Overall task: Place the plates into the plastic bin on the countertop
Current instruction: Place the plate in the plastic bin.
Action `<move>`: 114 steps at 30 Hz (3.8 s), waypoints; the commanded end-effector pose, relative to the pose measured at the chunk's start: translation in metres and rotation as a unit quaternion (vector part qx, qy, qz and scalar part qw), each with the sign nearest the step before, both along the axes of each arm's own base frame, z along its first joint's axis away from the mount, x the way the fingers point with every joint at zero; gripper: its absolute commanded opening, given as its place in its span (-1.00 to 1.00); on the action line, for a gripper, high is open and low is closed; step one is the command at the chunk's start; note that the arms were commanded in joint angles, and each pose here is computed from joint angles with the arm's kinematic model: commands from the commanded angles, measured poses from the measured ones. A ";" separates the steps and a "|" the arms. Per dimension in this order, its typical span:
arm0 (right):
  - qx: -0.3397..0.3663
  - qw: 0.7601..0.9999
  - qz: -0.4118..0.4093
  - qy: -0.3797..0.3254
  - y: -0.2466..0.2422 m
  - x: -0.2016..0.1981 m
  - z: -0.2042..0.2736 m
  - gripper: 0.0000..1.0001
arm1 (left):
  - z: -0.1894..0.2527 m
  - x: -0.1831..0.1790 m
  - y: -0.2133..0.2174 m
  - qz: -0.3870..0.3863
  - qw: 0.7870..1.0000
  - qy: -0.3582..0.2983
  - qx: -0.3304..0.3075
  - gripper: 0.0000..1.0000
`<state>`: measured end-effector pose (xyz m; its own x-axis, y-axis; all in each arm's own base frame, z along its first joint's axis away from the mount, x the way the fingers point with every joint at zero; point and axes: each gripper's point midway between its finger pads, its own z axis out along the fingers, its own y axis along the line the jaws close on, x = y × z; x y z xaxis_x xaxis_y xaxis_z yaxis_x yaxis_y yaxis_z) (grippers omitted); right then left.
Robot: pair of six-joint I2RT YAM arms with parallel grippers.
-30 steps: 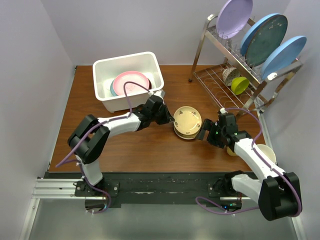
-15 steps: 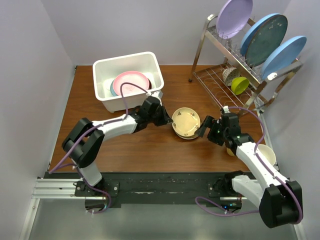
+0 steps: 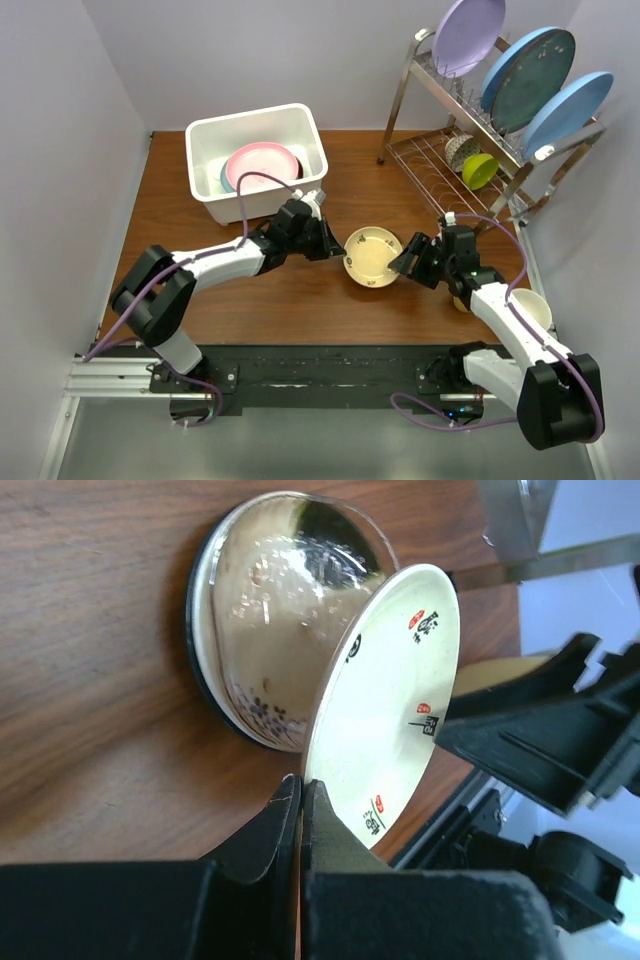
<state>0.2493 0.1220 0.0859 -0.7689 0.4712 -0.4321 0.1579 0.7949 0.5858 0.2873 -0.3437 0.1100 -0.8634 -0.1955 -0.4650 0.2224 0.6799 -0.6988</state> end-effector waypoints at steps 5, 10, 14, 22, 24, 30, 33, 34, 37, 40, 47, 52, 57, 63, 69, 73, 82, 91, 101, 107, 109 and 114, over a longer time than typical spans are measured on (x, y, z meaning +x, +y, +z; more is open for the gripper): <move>0.030 0.999 0.012 -0.019 0.009 0.005 0.008 -0.02 | 0.058 -0.018 -0.014 -0.077 0.991 -0.074 -0.083 -1.00; 0.042 0.998 0.023 -0.031 0.014 0.005 0.014 -0.53 | 0.058 -0.022 -0.016 -0.089 0.989 -0.074 -0.087 -1.00; 0.048 0.997 0.034 -0.043 0.016 0.003 0.020 -0.98 | 0.055 -0.023 -0.014 -0.089 0.990 -0.073 -0.081 -0.96; 0.059 0.995 0.048 -0.068 0.020 0.000 0.032 -1.00 | 0.047 -0.024 -0.013 -0.090 0.991 -0.067 -0.075 -0.25; 0.061 0.994 0.051 -0.073 0.021 0.001 0.035 -1.00 | 0.043 -0.025 -0.013 -0.090 0.991 -0.062 -0.073 -0.06; 0.074 0.991 0.059 -0.092 0.024 0.000 0.045 -1.00 | 0.032 -0.027 -0.014 -0.094 0.992 -0.048 -0.071 -0.03; 0.077 0.990 0.062 -0.104 0.025 0.000 0.051 -1.00 | 0.022 -0.027 -0.015 -0.094 0.993 -0.036 -0.066 -0.03; 0.076 0.989 0.062 -0.106 0.025 0.000 0.052 -1.00 | 0.021 -0.028 -0.016 -0.096 0.993 -0.035 -0.065 -0.03; 0.076 0.989 0.063 -0.114 0.025 -0.001 0.056 -1.00 | 0.012 -0.028 -0.013 -0.093 0.994 -0.028 -0.050 0.01; 0.079 0.988 0.068 -0.115 0.026 -0.003 0.057 -1.00 | 0.008 -0.028 -0.011 -0.089 0.995 -0.028 -0.045 -0.19; 0.073 0.989 0.069 -0.107 0.024 -0.005 0.050 -0.36 | 0.015 -0.026 -0.010 -0.081 0.995 -0.034 -0.049 -1.00; 0.060 0.992 0.058 -0.095 0.019 -0.007 0.044 0.71 | 0.021 -0.024 -0.009 -0.077 0.995 -0.039 -0.046 -1.00; 0.045 0.993 0.050 -0.092 0.014 -0.007 0.044 0.98 | 0.021 -0.024 -0.008 -0.074 0.996 -0.037 -0.042 -1.00; 0.036 0.994 0.045 -0.097 0.011 -0.008 0.046 0.97 | 0.028 -0.020 -0.004 -0.067 0.996 -0.044 -0.030 -1.00; 0.038 0.992 0.049 -0.109 0.011 -0.011 0.054 0.97 | 0.042 -0.006 0.006 -0.049 0.996 -0.068 0.007 -1.00; 0.042 0.991 0.053 -0.117 0.012 -0.014 0.059 0.98 | 0.061 0.005 0.014 -0.041 0.995 -0.086 0.022 -1.00; 0.039 0.990 0.056 -0.122 0.011 -0.018 0.062 0.97 | 0.109 0.042 0.049 0.006 0.991 -0.128 0.050 -1.00; 0.042 0.990 0.059 -0.121 0.012 -0.019 0.061 0.98 | 0.145 0.069 0.088 0.046 0.987 -0.149 0.049 -1.00; 0.046 0.990 0.062 -0.119 0.013 -0.020 0.059 0.97 | 0.161 0.093 0.118 0.078 0.984 -0.149 0.052 -1.00; 0.046 0.990 0.062 -0.116 0.013 -0.021 0.057 0.97 | 0.172 0.109 0.137 0.096 0.983 -0.148 0.043 -1.00; 0.046 0.990 0.062 -0.116 0.013 -0.020 0.057 0.97 | 0.175 0.116 0.143 0.102 0.983 -0.146 0.038 -1.00; 0.048 0.990 0.063 -0.113 0.014 -0.021 0.055 0.97 | 0.174 0.128 0.156 0.122 0.984 -0.128 0.020 -1.00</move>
